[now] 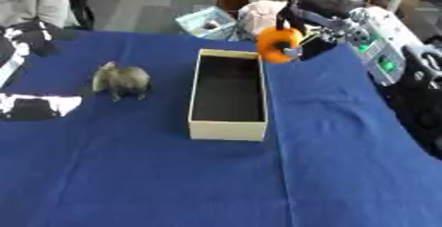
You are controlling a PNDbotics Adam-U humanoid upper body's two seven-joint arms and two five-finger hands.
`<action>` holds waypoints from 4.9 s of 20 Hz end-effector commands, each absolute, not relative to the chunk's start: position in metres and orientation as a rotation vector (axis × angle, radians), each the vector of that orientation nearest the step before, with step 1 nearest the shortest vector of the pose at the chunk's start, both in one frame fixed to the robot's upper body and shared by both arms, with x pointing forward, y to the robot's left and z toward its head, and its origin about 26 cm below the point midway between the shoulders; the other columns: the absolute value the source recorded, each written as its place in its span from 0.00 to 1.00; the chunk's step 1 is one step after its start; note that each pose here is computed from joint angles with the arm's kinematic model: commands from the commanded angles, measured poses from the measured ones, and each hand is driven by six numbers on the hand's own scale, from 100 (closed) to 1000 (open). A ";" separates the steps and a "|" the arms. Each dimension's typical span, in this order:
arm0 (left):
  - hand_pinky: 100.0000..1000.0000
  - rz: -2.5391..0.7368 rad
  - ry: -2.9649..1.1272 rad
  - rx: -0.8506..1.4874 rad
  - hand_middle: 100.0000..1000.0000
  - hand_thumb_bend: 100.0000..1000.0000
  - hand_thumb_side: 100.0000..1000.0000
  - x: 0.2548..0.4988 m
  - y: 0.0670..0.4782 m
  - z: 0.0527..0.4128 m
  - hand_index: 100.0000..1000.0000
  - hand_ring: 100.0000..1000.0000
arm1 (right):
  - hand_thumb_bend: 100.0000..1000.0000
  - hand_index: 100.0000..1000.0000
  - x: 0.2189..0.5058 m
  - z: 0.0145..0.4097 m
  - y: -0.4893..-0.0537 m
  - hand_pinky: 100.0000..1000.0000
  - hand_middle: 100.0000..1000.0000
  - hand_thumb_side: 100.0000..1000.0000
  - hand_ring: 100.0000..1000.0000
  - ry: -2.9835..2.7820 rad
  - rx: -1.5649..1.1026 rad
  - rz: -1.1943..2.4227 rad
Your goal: Pick up objects on the table and place them in the box.
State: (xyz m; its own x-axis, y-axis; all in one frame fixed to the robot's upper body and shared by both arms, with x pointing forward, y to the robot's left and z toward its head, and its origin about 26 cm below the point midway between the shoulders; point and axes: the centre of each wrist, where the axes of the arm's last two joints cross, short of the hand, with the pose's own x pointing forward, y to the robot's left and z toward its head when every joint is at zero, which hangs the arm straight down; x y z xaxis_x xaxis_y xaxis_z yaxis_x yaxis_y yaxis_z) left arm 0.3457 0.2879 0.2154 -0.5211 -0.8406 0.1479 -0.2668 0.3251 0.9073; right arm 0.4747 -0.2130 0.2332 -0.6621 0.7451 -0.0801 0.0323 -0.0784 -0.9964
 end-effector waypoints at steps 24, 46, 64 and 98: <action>0.57 -1.156 -1.948 1.071 0.68 0.79 0.36 0.347 0.297 0.227 0.80 0.60 | 0.32 0.74 0.452 0.251 -0.200 0.70 0.62 0.49 0.60 -1.940 -0.926 1.689; 0.69 -1.588 -1.259 1.132 0.68 0.75 0.25 0.424 0.362 0.241 0.81 0.67 | 0.23 0.71 0.342 0.282 -0.286 0.68 0.55 0.61 0.55 -2.054 -0.846 1.386; 0.68 -1.654 -1.077 1.069 0.64 0.58 0.15 0.445 0.364 0.215 0.78 0.64 | 0.20 0.71 0.341 0.275 -0.295 0.68 0.54 0.63 0.54 -2.026 -0.833 1.344; 0.34 -1.622 -1.239 1.416 0.14 0.10 0.03 0.447 0.332 0.263 0.34 0.15 | 0.19 0.70 0.342 0.269 -0.297 0.68 0.54 0.64 0.54 -1.997 -0.811 1.357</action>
State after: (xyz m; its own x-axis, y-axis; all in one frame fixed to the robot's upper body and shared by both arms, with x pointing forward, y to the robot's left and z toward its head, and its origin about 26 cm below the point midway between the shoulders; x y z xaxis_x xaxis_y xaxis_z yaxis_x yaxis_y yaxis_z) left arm 0.4523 0.3282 0.2363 -0.2285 -0.9162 -0.3291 -0.0579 -0.3247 0.9441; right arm 0.3443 -0.2915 0.2578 -0.6490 0.7434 0.1620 0.1291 0.3174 -0.9395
